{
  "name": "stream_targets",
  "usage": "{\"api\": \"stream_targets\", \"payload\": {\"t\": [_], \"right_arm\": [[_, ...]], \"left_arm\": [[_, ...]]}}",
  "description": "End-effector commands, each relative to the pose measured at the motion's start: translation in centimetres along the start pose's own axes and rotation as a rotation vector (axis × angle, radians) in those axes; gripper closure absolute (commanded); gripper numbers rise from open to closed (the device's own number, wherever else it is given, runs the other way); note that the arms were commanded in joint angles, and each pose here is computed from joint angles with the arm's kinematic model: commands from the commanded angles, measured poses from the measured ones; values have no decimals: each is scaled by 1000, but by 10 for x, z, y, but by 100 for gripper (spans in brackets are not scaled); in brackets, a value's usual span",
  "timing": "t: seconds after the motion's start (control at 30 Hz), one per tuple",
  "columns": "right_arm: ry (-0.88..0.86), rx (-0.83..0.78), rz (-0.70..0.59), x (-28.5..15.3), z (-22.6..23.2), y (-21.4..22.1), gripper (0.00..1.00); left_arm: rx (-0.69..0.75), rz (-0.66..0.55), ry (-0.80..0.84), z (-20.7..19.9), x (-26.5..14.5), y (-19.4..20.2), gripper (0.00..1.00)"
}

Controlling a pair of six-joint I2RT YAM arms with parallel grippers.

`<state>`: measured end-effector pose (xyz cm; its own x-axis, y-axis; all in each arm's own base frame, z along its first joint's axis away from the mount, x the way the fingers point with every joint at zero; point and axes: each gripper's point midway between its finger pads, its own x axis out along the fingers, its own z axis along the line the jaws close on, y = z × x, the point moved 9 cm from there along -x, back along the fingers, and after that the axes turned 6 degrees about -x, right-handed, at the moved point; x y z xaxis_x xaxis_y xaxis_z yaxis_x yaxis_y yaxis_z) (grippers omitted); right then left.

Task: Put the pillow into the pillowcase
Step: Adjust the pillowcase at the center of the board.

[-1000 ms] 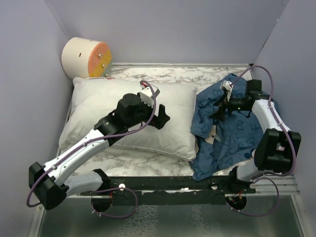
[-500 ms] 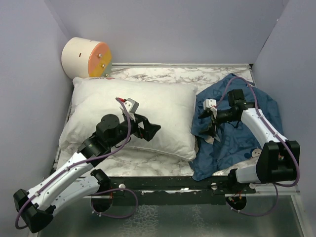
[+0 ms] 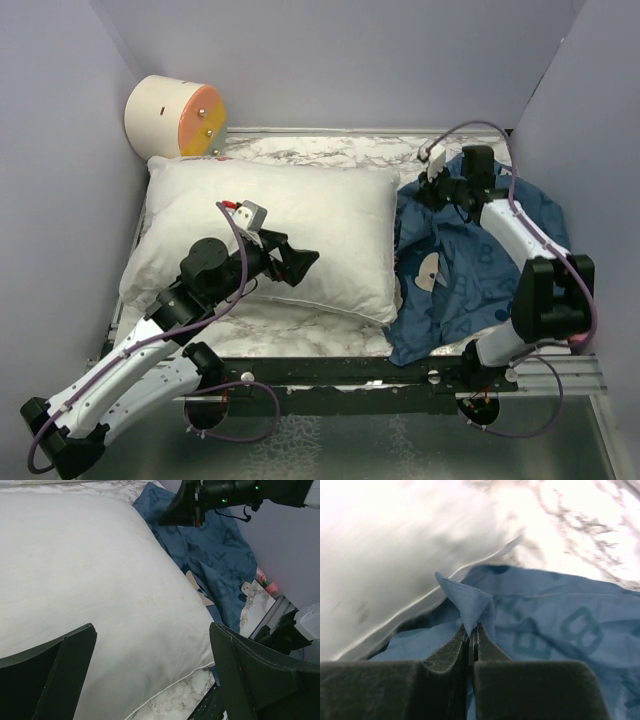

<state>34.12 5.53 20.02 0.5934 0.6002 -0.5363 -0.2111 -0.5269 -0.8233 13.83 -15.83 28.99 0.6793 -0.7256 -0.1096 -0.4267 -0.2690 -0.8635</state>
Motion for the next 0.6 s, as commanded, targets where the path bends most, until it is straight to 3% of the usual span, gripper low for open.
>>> {"api": "stream_targets", "payload": {"t": [0.0, 0.23, 0.47, 0.57], "right_arm": [[245, 288, -32, 33, -50, -19, 99], [333, 552, -59, 86, -86, -18, 99], [186, 550, 23, 159, -79, -3, 96], [90, 546, 46, 187, -63, -2, 88]], "left_arm": [[-6, -55, -28, 1, -10, -7, 1], [-14, -53, -27, -2, -14, -10, 1], [-11, -28, -23, -6, -2, -17, 2], [-11, -21, -20, -8, 5, -20, 2]]}}
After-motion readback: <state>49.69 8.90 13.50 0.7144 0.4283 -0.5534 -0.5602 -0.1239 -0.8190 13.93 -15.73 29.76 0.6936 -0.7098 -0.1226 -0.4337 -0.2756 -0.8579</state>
